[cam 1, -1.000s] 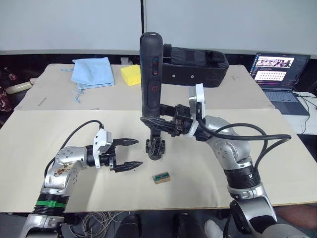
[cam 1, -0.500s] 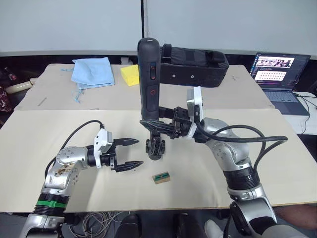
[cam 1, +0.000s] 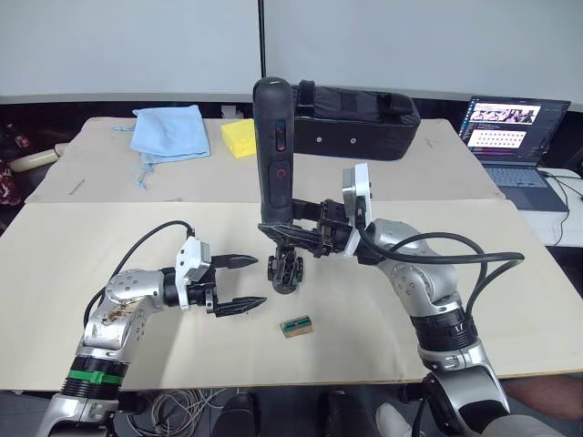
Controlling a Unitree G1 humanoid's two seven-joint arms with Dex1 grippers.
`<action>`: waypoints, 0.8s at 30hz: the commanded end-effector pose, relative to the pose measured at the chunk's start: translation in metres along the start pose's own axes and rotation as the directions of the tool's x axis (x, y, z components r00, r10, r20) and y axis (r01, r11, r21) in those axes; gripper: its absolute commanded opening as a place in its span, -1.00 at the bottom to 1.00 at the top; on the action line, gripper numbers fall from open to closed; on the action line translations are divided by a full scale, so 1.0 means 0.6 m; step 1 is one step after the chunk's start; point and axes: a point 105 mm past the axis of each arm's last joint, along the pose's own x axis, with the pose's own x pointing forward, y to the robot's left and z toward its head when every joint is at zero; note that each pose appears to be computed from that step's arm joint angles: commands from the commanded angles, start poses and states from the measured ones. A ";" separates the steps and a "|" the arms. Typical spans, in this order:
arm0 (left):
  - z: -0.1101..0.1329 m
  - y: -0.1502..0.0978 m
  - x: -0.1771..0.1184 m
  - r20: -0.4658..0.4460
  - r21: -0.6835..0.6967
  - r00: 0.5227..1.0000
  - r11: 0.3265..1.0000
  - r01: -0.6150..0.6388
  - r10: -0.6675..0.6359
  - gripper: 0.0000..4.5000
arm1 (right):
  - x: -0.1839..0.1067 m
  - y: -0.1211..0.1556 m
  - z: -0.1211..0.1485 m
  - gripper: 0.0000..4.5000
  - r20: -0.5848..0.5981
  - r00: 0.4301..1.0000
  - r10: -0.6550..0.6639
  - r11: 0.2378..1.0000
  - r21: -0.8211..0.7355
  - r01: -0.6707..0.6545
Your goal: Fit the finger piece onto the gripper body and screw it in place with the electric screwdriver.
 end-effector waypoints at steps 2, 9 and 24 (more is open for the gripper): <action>0.007 -0.001 0.008 -0.004 0.037 1.000 0.999 0.002 -0.002 1.00 | 0.001 0.005 0.035 -0.16 0.054 0.998 0.020 0.997 -0.072 -0.016; -0.010 0.003 0.022 -0.031 0.043 0.999 0.999 -0.009 0.010 1.00 | 0.001 0.005 0.033 -0.16 0.051 0.999 0.019 0.997 -0.069 -0.015; -0.060 0.024 0.082 -0.096 0.037 0.994 0.998 -0.048 0.052 1.00 | 0.003 0.006 0.027 -0.16 0.044 0.999 0.018 0.998 -0.066 -0.015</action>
